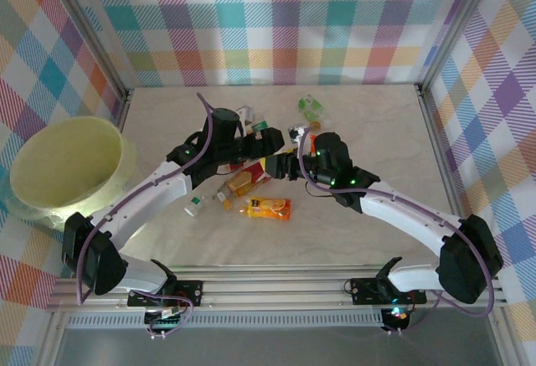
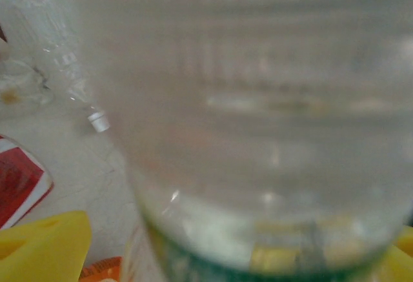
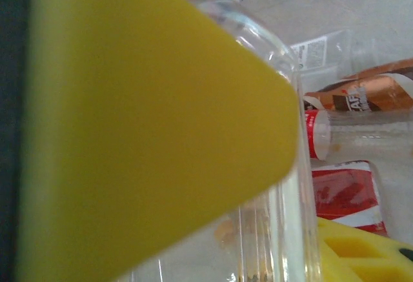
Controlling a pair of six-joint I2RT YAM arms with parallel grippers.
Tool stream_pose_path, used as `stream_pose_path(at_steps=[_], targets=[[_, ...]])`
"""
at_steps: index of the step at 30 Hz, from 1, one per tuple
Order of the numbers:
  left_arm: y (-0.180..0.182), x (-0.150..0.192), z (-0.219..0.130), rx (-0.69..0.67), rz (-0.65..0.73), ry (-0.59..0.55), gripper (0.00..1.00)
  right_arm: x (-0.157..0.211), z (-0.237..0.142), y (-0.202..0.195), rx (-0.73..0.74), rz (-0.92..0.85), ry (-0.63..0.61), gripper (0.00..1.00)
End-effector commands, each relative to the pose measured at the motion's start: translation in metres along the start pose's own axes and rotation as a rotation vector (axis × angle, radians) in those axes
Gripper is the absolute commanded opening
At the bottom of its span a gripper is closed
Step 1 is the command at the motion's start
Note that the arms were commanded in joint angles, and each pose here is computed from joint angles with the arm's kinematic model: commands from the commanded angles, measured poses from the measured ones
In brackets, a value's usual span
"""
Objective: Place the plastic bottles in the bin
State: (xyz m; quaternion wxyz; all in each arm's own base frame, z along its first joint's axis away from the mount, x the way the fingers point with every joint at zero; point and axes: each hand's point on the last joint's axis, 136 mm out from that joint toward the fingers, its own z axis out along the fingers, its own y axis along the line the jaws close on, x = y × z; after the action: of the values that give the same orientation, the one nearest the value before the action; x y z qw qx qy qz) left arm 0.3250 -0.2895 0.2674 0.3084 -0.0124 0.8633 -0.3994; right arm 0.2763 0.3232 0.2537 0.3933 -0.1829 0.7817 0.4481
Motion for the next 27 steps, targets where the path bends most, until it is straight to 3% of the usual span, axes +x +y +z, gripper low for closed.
stream_pose_path(at_steps=[1,7,11,24,27], targets=[[-0.019,-0.002,-0.002,0.063,-0.003,0.005,0.83,-0.024,-0.011,0.037,-0.133,-0.097,-0.080,0.41],[-0.014,-0.003,-0.007,0.047,-0.021,-0.024,0.66,-0.020,-0.008,0.037,-0.143,-0.092,-0.066,0.44],[-0.007,-0.009,-0.015,0.008,-0.005,-0.076,0.61,-0.016,-0.009,0.040,-0.165,-0.102,-0.049,0.57],[0.023,-0.053,-0.086,-0.273,0.143,-0.266,0.57,-0.017,-0.035,0.036,-0.090,-0.274,-0.088,1.00],[0.027,-0.061,-0.109,-0.338,0.167,-0.292,0.56,-0.017,-0.039,0.018,0.013,-0.284,-0.110,1.00]])
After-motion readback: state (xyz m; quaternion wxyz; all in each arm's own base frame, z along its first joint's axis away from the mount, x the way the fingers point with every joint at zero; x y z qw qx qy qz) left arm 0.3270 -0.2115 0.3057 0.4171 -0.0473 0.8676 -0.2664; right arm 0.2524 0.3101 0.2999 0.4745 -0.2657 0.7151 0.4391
